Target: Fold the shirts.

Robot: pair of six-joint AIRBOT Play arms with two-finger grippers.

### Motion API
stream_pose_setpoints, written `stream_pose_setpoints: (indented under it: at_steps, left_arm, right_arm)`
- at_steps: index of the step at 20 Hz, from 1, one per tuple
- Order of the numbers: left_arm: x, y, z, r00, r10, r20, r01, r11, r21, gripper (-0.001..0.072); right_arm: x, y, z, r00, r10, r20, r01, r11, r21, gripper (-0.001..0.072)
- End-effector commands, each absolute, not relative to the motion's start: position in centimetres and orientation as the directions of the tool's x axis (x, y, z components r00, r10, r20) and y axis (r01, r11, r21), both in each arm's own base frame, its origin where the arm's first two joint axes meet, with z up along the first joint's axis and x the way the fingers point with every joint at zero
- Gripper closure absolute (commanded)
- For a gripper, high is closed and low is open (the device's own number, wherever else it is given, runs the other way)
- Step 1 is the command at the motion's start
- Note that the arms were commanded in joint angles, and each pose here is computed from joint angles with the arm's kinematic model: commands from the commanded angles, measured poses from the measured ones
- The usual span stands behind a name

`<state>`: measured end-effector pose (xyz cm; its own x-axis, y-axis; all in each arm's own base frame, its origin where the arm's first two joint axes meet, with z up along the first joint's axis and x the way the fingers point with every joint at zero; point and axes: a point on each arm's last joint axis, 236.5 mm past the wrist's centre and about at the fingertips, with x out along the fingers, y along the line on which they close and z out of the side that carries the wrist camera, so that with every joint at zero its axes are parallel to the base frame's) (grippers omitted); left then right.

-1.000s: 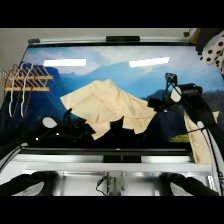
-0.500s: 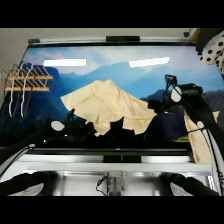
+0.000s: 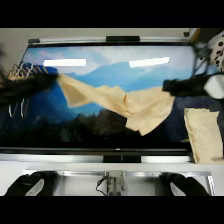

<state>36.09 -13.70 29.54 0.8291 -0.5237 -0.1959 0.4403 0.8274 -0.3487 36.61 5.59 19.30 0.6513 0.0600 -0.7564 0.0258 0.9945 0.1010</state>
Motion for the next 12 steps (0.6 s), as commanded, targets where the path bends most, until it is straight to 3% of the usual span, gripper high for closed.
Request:
stream_pose_setpoints:
  at_steps: [1, 3, 5, 8, 12]
  left_arm:
    - [24.4, -6.4, 52.1, 0.902, -0.284, 0.326, 0.330, 0.939, -0.094, 0.0677]
    - [18.0, -5.1, 57.8, 0.855, -0.194, 0.480, 0.231, 0.973, -0.019, 0.0678]
    - [14.7, -4.8, 59.0, 0.841, -0.132, 0.525, 0.146, 0.989, 0.014, 0.0677]
    - [14.7, -4.1, 56.6, 0.899, -0.048, 0.435, 0.060, 0.998, -0.013, 0.0677]
    - [16.7, -3.8, 52.2, 0.968, -0.014, 0.251, 0.017, 1.000, -0.010, 0.0676]
  right_arm:
    - [31.9, 1.9, 35.4, 0.903, -0.008, -0.429, 0.051, 0.995, 0.089, 0.0644]
    - [27.0, 0.1, 42.0, 0.970, -0.030, -0.242, 0.068, 0.986, 0.151, 0.0644]
    - [22.7, -0.8, 45.5, 0.992, -0.028, -0.121, 0.054, 0.975, 0.214, 0.0644]
    - [18.7, -1.6, 46.2, 0.996, -0.026, -0.080, 0.047, 0.960, 0.275, 0.0644]
    - [18.0, -1.9, 44.4, 0.988, -0.034, -0.153, 0.075, 0.959, 0.272, 0.0644]
